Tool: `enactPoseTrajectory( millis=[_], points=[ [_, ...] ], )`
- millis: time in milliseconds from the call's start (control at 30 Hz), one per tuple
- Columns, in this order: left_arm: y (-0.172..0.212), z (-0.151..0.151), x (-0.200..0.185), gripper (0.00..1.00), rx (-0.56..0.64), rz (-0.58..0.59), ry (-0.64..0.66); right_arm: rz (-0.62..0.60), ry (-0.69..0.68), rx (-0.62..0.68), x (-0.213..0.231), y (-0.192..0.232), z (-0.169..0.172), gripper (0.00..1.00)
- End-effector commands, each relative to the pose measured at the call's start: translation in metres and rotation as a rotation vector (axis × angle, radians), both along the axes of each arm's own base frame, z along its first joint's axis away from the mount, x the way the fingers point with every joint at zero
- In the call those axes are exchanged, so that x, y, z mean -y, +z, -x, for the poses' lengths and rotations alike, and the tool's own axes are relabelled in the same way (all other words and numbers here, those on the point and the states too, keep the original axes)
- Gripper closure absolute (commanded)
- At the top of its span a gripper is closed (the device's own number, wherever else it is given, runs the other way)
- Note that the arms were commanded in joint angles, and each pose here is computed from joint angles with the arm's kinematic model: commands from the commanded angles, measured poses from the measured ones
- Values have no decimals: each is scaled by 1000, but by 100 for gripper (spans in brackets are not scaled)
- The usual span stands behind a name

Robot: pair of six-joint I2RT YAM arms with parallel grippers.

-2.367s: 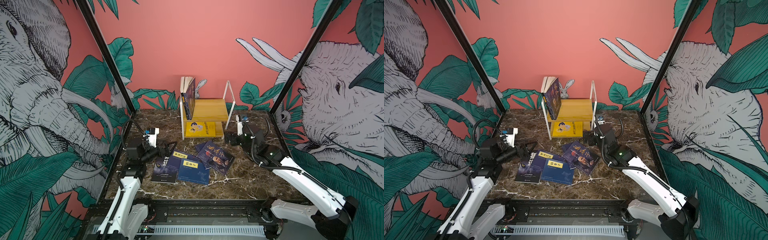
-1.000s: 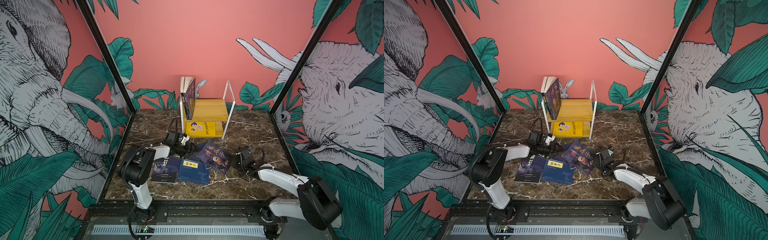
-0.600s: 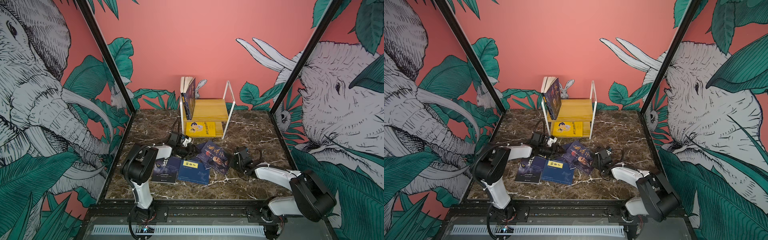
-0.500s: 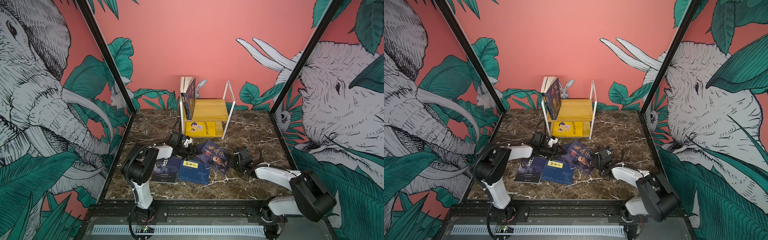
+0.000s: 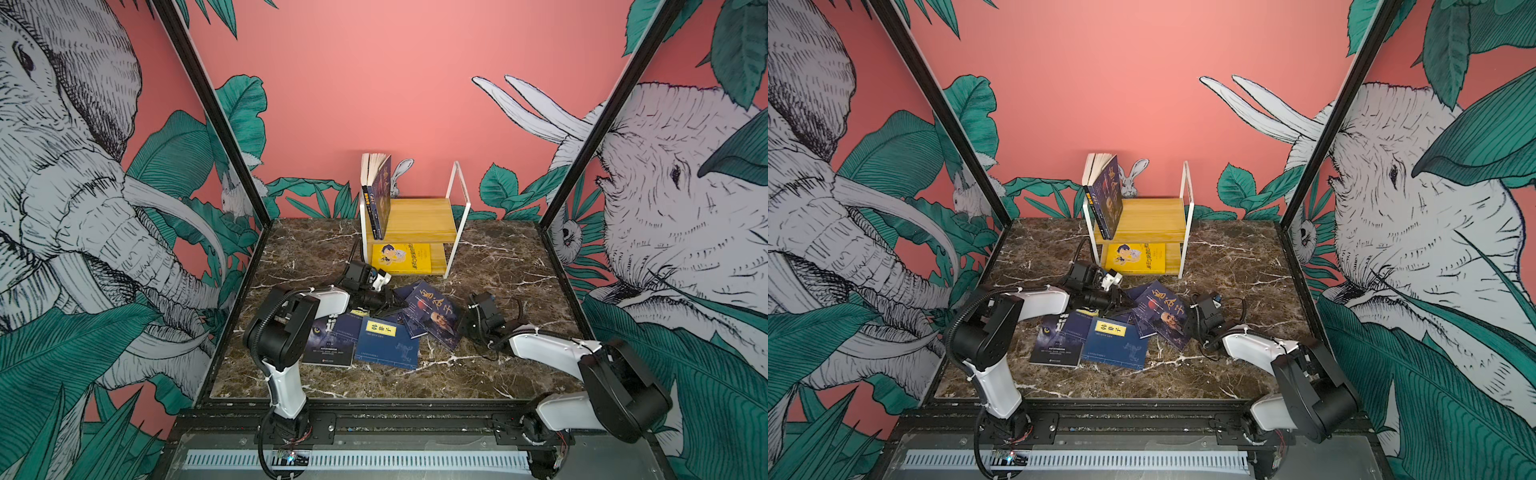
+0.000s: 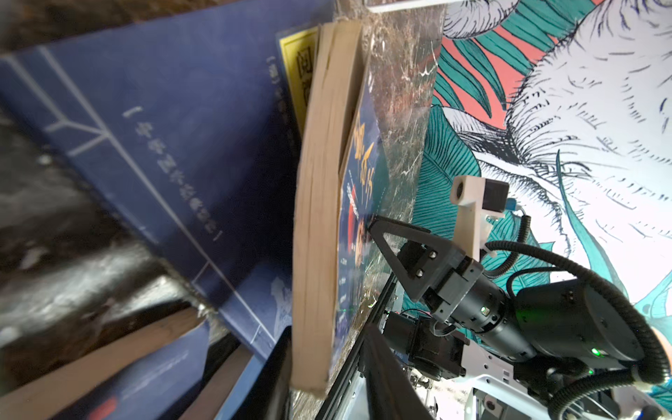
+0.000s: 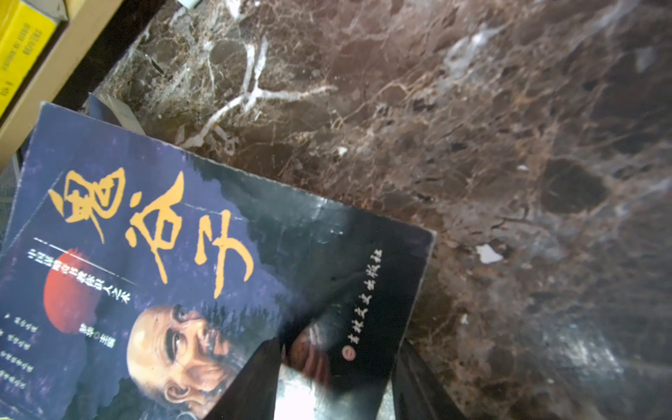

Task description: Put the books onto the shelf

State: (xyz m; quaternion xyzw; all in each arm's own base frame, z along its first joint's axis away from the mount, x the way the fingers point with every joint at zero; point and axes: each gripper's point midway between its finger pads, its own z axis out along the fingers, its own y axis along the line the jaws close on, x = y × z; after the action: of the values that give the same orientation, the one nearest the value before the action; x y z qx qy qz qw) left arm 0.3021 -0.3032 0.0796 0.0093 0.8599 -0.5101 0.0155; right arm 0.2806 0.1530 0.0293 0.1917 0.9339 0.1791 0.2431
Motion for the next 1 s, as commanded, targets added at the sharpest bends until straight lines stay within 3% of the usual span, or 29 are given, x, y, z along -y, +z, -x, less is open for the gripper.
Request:
enactPoseTrajectory(
  millis=[0, 400, 533, 767, 967],
  points=[
    [16, 1, 12, 72, 32, 45, -39, 8, 0, -12, 1, -5, 0, 48],
    [23, 3, 11, 89, 41, 47, -45, 6, 14, -7, -1, -3, 0, 49],
    [28, 4, 10, 99, 69, 51, -48, -4, 10, 5, -1, -4, 0, 49],
    [48, 9, 8, 100, 124, 79, -55, -1, 5, 14, 1, -3, 1, 48],
    [70, 17, 4, 100, 197, 91, -84, 75, 12, 40, 14, 14, 2, 44]
  ],
)
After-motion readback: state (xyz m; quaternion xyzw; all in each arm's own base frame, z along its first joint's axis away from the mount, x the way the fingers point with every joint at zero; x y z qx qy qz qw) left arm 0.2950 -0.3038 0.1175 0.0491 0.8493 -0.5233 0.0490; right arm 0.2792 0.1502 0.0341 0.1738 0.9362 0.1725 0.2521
